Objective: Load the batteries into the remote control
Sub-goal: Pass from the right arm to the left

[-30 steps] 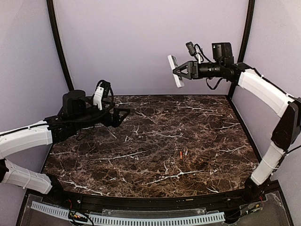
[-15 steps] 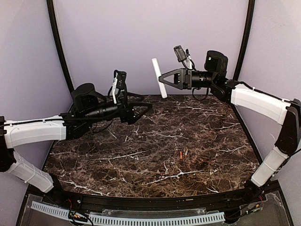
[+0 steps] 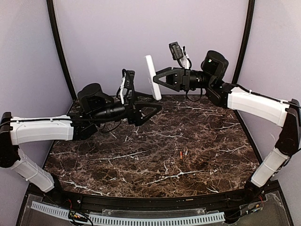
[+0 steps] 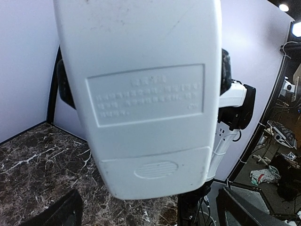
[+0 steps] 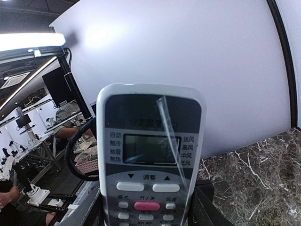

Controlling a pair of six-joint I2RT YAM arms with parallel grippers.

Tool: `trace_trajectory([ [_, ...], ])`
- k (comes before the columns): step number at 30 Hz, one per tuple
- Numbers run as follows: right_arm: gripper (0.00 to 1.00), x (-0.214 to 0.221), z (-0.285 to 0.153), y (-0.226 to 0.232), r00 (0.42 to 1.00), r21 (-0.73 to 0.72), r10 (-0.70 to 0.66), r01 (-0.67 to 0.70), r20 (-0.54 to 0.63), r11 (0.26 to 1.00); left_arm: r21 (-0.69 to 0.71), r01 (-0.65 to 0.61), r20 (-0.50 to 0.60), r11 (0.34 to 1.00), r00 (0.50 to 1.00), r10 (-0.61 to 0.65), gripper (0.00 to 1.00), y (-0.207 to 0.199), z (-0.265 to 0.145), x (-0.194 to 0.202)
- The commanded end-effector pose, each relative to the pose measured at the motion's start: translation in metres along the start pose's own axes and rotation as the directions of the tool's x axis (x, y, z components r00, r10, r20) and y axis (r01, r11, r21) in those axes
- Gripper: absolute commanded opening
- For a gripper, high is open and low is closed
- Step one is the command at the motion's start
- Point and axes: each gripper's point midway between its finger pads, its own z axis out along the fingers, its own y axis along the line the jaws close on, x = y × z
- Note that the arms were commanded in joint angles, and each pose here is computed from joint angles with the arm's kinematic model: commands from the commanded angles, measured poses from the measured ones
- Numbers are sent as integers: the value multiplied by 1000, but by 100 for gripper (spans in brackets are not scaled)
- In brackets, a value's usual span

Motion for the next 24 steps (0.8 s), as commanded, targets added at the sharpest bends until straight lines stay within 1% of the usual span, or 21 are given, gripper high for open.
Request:
trace_trajectory([
  [1,38,-1,5,9,999,-34,-32,33,24,999,52,-25,80,998,997,21,100,-18,4,-28],
  [10,37,4,7,7,999,-33,-31,32,27,999,57,-30,138,998,990,22,99,-20,6,-44],
  [13,37,5,7,7,999,-37,-30,31,29,999,49,-35,148,998,989,28,93,-19,6,-47],
  [16,37,7,7,7,999,-41,-27,28,31,999,49,-37,154,998,988,29,84,-19,7,-49],
  [20,37,8,6,8,999,-47,-25,27,30,999,40,-35,158,999,987,28,74,-17,8,-49],
  [23,37,8,6,9,999,-47,-26,27,30,999,15,-33,155,999,988,30,68,-12,8,-47],
  [24,39,8,6,10,999,-47,-26,27,30,999,1,-36,151,999,988,35,64,-10,8,-46],
])
